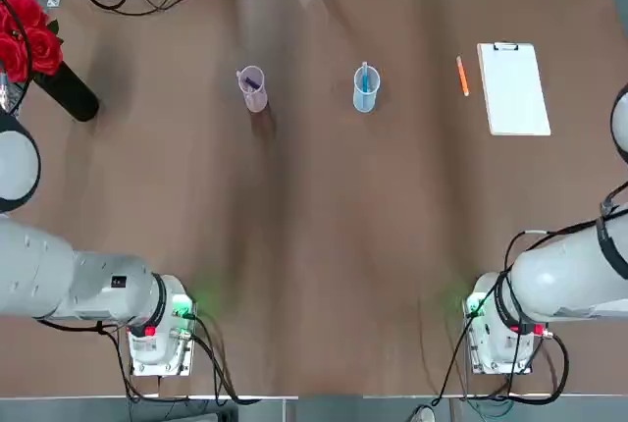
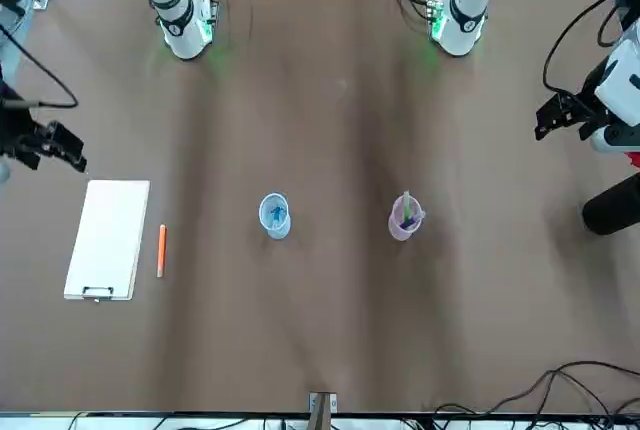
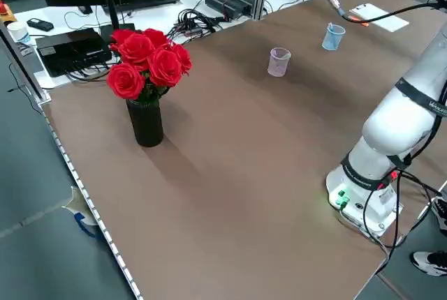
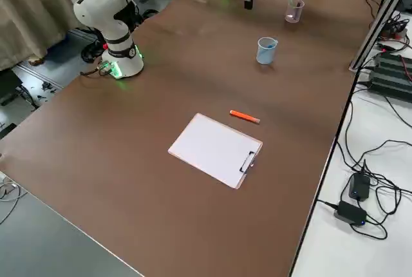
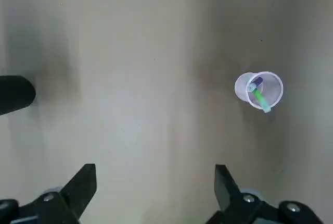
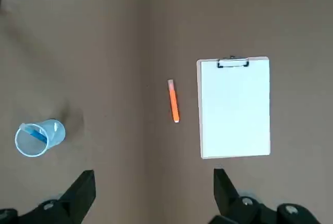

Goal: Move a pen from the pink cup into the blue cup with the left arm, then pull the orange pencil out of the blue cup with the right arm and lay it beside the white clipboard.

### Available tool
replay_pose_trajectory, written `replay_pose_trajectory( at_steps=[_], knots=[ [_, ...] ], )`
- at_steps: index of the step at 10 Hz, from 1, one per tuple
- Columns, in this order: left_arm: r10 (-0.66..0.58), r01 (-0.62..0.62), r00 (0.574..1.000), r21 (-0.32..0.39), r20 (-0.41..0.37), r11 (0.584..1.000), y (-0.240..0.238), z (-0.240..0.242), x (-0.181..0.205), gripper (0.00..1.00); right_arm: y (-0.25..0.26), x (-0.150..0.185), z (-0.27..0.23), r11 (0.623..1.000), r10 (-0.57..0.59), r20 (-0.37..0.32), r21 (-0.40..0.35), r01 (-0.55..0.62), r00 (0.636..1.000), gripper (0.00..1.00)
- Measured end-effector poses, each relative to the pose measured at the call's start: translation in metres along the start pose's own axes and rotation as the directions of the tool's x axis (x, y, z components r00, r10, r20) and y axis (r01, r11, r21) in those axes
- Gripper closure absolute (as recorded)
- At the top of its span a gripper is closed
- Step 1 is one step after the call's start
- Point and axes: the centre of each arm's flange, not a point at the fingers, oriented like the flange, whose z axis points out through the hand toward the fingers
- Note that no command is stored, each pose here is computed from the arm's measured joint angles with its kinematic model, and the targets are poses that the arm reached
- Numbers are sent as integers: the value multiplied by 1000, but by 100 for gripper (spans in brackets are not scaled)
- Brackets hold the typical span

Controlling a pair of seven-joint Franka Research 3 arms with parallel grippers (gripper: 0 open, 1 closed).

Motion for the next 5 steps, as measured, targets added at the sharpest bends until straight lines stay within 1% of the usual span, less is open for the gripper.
replay_pose_trajectory(
  at_steps=[3, 5],
  knots=[
    [1, -1, 1000, 0, 0, 1000, 0, 0, 0, 0, 14, 0, 1, 998, 60, 10, -8, -60, 998, 0],
    [1, -1, 1000, 0, 0, 1000, 0, 0, 0, 0, 20, 0, 4, 997, 72, 15, -12, -72, 997, 0]
  ],
)
